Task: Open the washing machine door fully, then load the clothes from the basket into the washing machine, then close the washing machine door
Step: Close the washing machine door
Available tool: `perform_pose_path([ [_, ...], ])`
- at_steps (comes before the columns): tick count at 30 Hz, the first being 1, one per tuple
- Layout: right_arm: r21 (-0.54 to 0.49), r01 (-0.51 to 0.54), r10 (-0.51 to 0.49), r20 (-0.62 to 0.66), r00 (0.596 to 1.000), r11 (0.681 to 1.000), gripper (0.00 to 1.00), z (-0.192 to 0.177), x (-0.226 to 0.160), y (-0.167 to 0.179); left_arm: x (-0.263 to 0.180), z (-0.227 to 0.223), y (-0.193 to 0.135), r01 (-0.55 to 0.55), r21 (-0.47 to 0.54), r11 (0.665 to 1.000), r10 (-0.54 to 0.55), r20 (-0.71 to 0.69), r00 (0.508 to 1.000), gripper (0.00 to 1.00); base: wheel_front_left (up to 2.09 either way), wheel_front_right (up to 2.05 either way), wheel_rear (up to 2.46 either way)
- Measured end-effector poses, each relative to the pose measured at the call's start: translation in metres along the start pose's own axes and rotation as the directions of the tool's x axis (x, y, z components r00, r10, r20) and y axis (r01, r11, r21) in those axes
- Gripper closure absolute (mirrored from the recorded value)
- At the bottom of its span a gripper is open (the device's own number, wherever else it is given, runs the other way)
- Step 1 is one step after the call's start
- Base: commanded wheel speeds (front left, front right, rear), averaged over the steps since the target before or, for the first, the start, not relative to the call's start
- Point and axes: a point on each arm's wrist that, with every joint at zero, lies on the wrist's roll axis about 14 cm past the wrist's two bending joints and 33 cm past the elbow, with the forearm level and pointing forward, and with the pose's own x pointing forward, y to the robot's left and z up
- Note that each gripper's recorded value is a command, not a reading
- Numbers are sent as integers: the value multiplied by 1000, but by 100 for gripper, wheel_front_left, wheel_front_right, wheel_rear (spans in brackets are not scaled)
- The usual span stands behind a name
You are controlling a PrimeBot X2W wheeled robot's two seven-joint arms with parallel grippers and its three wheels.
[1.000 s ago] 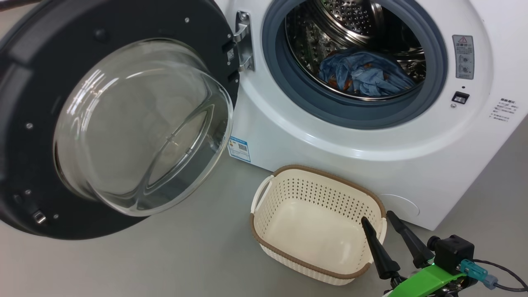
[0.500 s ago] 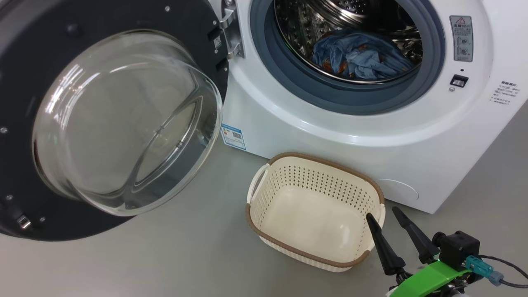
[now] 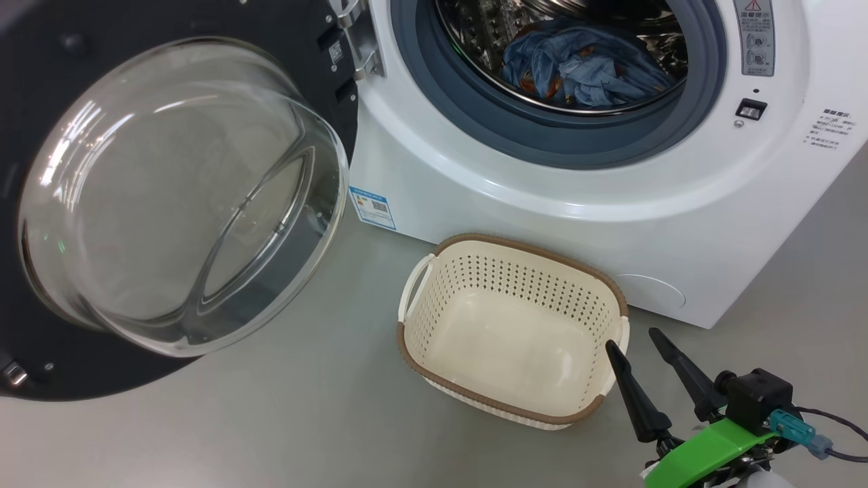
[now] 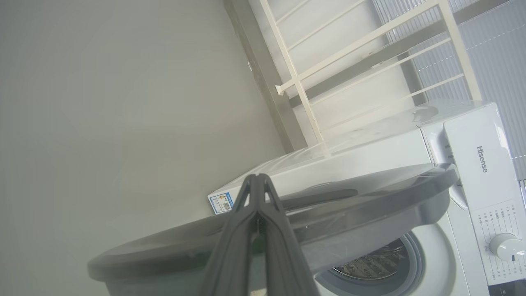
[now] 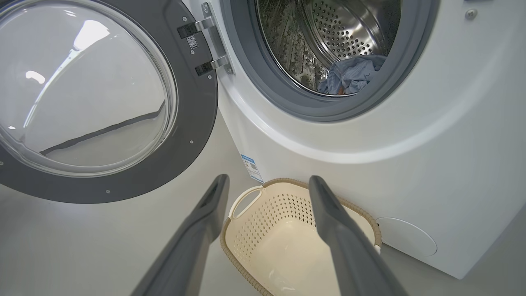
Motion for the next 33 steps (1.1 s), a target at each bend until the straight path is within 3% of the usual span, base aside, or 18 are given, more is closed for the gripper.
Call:
perform_pose_path([
  [20,-15,-26,27,25,999,1000,0,11,6,11,-10,-38,-12,68,-5,998,-68,-196,978,100,0,0,0],
  [33,-29,-37,38,43,998,999,0,20,0,23,-36,-83,-46,240,-3,971,-221,-403,888,100,0,0,0],
])
